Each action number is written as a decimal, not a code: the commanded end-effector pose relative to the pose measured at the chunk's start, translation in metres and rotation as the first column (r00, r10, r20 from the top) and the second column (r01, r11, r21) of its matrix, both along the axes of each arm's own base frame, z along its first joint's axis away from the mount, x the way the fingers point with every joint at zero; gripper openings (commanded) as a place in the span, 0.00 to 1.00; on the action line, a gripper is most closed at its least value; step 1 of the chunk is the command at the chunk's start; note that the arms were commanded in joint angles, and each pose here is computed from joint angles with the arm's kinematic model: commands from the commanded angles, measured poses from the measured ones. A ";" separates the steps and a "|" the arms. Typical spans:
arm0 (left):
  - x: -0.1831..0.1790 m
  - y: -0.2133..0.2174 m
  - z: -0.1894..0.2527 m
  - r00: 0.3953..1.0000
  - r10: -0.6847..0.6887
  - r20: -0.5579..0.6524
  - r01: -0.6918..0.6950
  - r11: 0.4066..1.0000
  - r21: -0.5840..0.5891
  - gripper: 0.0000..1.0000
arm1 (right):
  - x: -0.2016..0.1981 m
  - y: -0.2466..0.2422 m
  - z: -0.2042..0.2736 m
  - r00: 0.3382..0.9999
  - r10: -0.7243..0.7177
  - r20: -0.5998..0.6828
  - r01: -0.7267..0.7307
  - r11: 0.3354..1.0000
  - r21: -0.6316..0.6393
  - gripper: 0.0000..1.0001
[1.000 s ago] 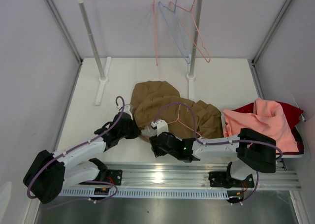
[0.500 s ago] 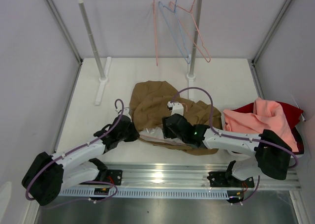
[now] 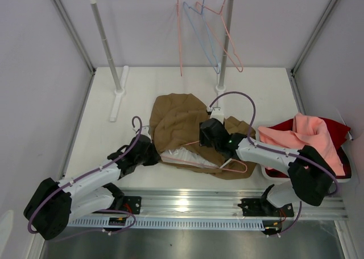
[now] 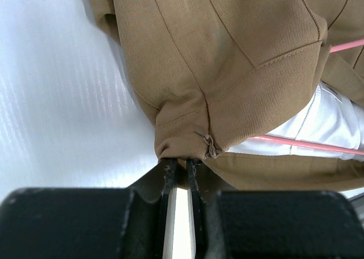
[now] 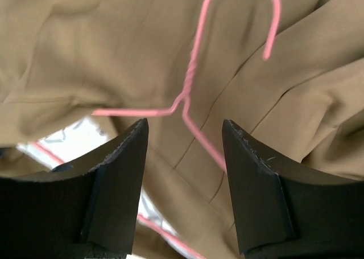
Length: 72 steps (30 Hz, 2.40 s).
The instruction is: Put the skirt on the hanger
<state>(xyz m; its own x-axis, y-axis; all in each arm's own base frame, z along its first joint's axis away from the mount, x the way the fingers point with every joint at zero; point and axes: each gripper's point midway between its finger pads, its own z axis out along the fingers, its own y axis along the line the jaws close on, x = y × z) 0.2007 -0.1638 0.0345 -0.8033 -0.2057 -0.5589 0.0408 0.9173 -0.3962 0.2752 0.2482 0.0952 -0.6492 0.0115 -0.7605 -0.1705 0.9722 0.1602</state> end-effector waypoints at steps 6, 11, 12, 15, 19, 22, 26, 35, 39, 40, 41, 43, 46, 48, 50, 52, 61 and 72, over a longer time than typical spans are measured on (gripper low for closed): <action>-0.006 0.005 -0.007 1.000 0.014 -0.019 -0.014 1.000 0.021 0.15 | 0.030 0.018 -0.011 1.000 0.003 -0.011 -0.003 1.000 -0.005 0.59; -0.006 0.006 -0.005 1.000 0.016 -0.016 -0.016 1.000 0.024 0.15 | 0.032 0.023 -0.019 1.000 0.004 -0.026 -0.004 1.000 -0.007 0.47; -0.006 0.006 -0.004 1.000 0.015 -0.015 -0.015 1.000 0.027 0.15 | 0.031 0.021 -0.017 1.000 -0.003 -0.021 0.003 1.000 -0.005 0.42; -0.005 0.006 -0.001 1.000 0.016 -0.007 -0.016 0.999 0.028 0.15 | 0.031 0.016 -0.010 1.000 -0.017 -0.004 0.017 1.000 0.000 0.27; -0.005 0.006 0.002 1.000 0.014 -0.004 -0.013 0.999 0.031 0.15 | 0.029 0.013 0.000 1.000 -0.016 0.014 0.016 1.000 0.010 0.09; -0.004 0.004 0.006 1.000 0.009 0.003 -0.009 0.999 0.031 0.16 | 0.028 0.012 0.005 1.000 -0.019 0.024 0.018 1.000 0.013 0.00; -0.003 0.000 0.012 1.000 -0.014 0.018 0.013 0.999 0.045 0.21 | 0.024 0.012 0.013 0.999 -0.012 0.044 0.012 1.000 0.020 0.00; 0.007 -0.029 0.052 0.982 -0.124 0.141 0.116 0.991 0.062 0.34 | 0.017 0.013 0.015 0.998 -0.007 0.060 0.007 1.000 -0.002 0.00; 0.010 -0.040 0.064 0.968 -0.174 0.184 0.159 0.983 0.095 0.35 | 0.016 0.013 0.011 0.998 -0.007 0.055 0.008 1.000 -0.008 0.00; 0.012 -0.043 0.069 0.962 -0.189 0.199 0.171 0.980 0.102 0.36 | 0.016 0.013 0.012 0.998 -0.008 0.058 0.009 1.000 -0.008 0.00; 0.011 -0.047 0.069 0.958 -0.205 0.201 0.186 0.976 0.112 0.37 | 0.015 0.014 0.011 0.998 -0.006 0.057 0.007 1.000 -0.011 0.00; 0.013 -0.055 0.068 0.949 -0.245 0.197 0.221 0.966 0.136 0.37 | 0.016 0.013 0.012 0.998 -0.009 0.060 0.010 1.000 -0.013 0.00; 0.018 -0.063 0.061 0.945 -0.273 0.179 0.239 0.952 0.190 0.37 | 0.016 0.013 0.012 0.998 -0.010 0.060 0.011 1.000 -0.015 0.00; 0.019 -0.071 0.056 0.940 -0.299 0.167 0.260 0.941 0.218 0.38 | 0.016 0.013 0.012 0.998 -0.011 0.058 0.012 1.000 -0.015 0.00; 0.023 -0.076 0.055 0.937 -0.305 0.168 0.263 0.936 0.234 0.38 | 0.016 0.013 0.012 0.998 -0.012 0.058 0.013 1.000 -0.013 0.00; 0.024 -0.078 0.046 0.940 -0.309 0.143 0.266 0.929 0.259 0.38 | 0.016 0.013 0.012 0.998 -0.013 0.059 0.014 1.000 -0.014 0.00; 0.037 -0.080 0.032 0.944 -0.302 0.134 0.247 0.913 0.324 0.38 | 0.016 0.012 0.015 0.998 -0.008 0.064 0.009 1.000 -0.012 0.00; 0.040 -0.085 0.020 0.933 -0.332 0.138 0.270 0.900 0.342 0.38 | 0.014 0.012 0.016 0.998 -0.008 0.064 0.008 1.000 -0.008 0.00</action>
